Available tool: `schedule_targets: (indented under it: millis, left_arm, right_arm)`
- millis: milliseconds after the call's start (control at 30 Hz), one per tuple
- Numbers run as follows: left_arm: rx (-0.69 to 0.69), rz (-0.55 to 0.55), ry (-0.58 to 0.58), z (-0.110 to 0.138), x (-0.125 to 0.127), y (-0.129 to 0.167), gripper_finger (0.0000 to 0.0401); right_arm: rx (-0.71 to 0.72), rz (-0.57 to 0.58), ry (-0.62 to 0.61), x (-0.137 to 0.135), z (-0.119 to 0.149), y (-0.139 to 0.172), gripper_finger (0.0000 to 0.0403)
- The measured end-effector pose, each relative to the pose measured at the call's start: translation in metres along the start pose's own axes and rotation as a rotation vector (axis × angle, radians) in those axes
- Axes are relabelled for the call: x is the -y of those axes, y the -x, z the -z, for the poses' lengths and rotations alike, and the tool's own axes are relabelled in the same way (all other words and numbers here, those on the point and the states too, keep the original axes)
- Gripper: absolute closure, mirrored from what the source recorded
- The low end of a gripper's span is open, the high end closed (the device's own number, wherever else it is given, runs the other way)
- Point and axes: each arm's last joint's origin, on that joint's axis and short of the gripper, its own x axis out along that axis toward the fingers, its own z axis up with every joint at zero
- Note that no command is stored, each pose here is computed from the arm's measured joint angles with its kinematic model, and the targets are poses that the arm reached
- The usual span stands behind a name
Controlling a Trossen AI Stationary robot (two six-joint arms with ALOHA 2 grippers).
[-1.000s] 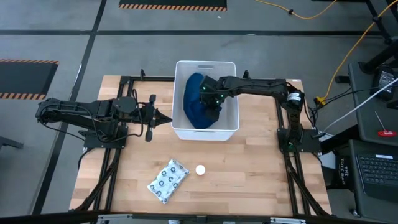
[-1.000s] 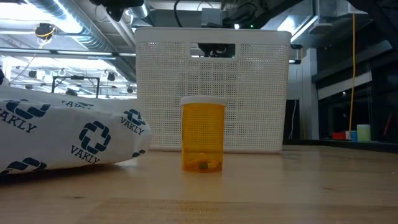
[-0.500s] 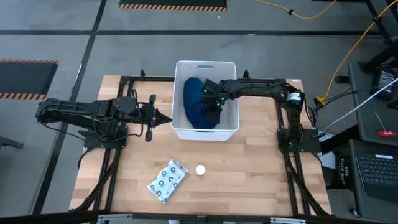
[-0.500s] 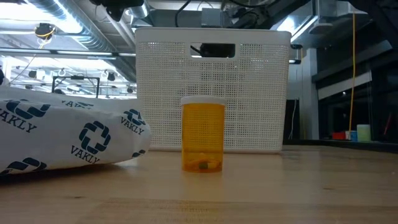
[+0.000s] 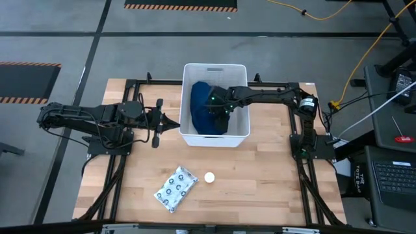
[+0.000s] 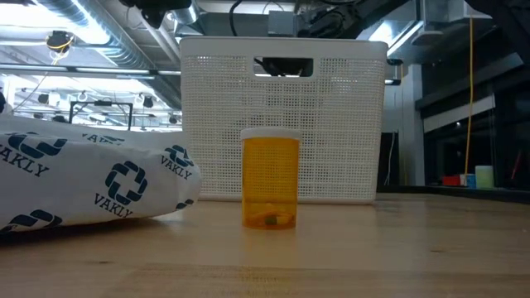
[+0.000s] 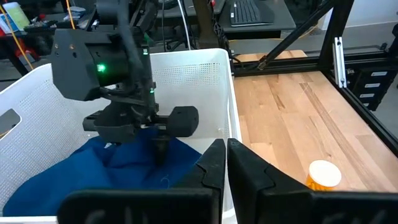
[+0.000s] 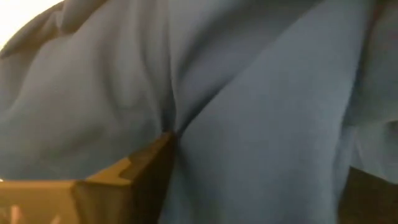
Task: Pick & place medical supplies in basket/bin
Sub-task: Put the blue patient gown into the white bin, then put the orange pill bottle into the white bin
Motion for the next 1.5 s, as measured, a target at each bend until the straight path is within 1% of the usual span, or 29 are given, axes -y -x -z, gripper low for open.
schedule_targets:
  millis: [67,233,433,633,967,1133,1267,1400,1500]
  left_arm:
    - [0.000,0.000,0.000,0.000,0.000,0.000,0.0391]
    - [0.000,0.000,0.000,0.000,0.000,0.000,0.0392]
    - [0.000,0.000,0.000,0.000,0.000,0.000,0.0388]
    - [0.000,0.000,0.000,0.000,0.000,0.000,0.0393]
    - [0.000,0.000,0.000,0.000,0.000,0.000,0.0395]
    - [0.000,0.000,0.000,0.000,0.000,0.000,0.0392]
    - [0.000,0.000,0.000,0.000,0.000,0.000,0.0389]
    - [0.000,0.000,0.000,0.000,0.000,0.000,0.0388]
    - [0.000,0.000,0.000,0.000,0.000,0.000,0.0390]
  right_arm:
    - [-0.010,0.019,0.006,-0.002,0.000,0.000,0.0135]
    - [-0.047,0.013,0.011,-0.006,-0.001,0.005,0.0124]
    - [-0.026,0.016,-0.014,-0.006,-0.009,0.014,0.0124]
    - [-0.027,0.015,-0.018,-0.006,-0.017,0.027,0.0124]
    - [-0.058,-0.006,0.018,-0.023,-0.026,0.045,0.0124]
    - [-0.071,-0.014,0.015,-0.030,-0.034,0.064,0.0124]
    - [-0.028,-0.008,0.010,-0.031,-0.045,0.085,0.0124]
    - [0.029,0.001,-0.020,-0.028,-0.055,0.109,0.0124]
    - [0.030,0.002,-0.020,-0.029,-0.058,0.126,0.0124]
